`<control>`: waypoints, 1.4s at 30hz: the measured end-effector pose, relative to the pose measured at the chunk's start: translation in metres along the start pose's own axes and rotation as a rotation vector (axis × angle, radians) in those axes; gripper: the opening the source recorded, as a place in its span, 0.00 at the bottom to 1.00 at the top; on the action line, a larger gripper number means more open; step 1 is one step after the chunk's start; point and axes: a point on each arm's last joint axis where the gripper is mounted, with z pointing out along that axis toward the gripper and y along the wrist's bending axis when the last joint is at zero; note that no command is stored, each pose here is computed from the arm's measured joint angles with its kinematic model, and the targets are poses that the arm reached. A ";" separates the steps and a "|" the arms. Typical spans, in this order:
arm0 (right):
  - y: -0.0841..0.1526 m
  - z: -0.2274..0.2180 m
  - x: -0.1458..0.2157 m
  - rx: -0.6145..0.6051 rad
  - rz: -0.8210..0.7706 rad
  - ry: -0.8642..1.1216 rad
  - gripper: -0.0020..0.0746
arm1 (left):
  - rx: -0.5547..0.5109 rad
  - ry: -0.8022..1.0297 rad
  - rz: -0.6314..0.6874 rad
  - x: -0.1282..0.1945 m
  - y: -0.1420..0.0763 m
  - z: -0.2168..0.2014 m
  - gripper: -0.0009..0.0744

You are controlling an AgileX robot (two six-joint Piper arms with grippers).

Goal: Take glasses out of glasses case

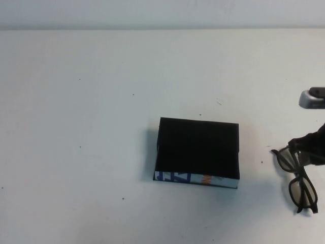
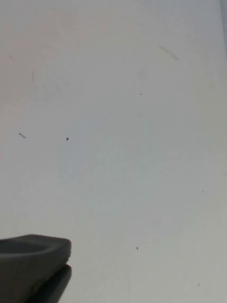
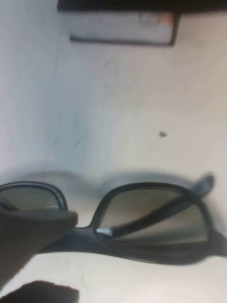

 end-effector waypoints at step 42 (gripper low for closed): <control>-0.009 -0.123 0.149 -0.083 -0.074 -0.837 0.01 | 0.000 0.000 0.000 0.000 0.000 0.000 0.01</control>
